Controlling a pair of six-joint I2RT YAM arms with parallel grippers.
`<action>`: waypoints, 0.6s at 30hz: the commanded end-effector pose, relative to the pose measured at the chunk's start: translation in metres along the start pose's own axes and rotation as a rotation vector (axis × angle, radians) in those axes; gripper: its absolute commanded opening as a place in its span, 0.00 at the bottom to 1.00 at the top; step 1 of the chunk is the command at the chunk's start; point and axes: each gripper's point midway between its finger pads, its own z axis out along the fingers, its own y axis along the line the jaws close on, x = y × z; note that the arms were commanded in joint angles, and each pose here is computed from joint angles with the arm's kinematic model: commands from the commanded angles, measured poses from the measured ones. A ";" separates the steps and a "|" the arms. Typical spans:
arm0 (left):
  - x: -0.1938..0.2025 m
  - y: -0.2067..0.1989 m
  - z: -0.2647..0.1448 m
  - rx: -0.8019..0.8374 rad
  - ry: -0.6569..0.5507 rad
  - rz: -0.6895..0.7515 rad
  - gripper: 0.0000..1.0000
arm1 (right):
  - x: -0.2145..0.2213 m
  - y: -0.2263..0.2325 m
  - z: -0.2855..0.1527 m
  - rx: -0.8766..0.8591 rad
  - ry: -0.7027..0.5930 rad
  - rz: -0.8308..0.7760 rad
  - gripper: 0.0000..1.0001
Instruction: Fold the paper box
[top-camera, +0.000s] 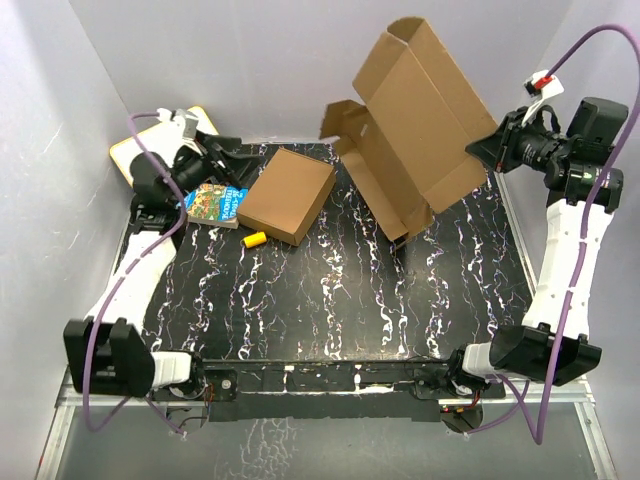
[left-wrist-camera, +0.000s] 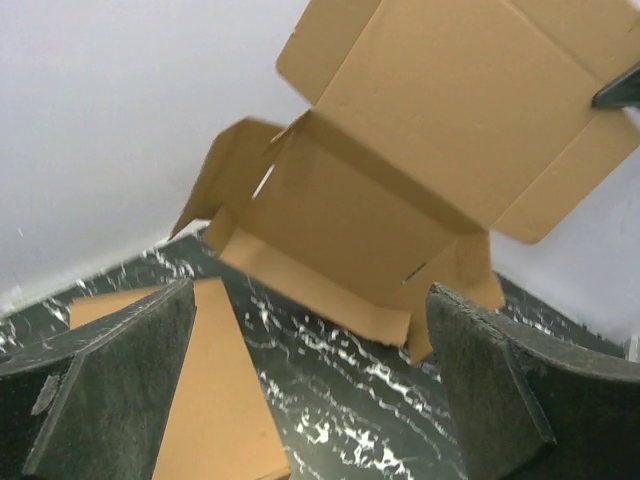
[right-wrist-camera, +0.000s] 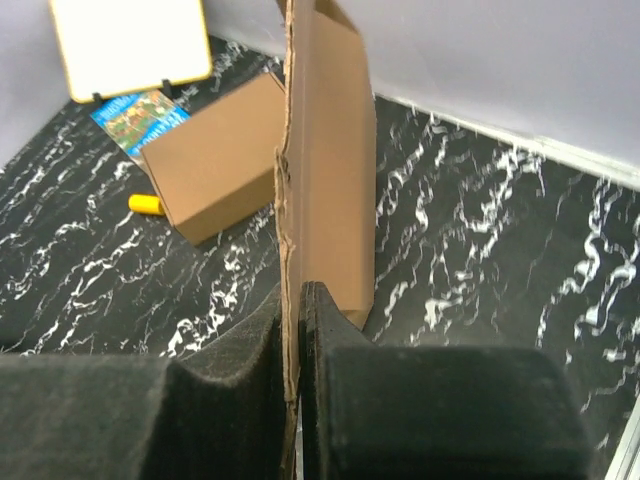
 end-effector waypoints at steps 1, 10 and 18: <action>0.041 0.012 0.012 0.089 0.049 0.033 0.95 | 0.017 -0.016 -0.005 0.080 0.049 -0.060 0.08; 0.101 0.023 0.085 0.207 0.105 0.317 0.96 | -0.009 0.006 -0.016 0.044 -0.006 -0.152 0.08; 0.119 0.060 0.138 0.205 0.121 0.360 0.73 | -0.031 0.024 -0.024 0.009 -0.056 -0.196 0.08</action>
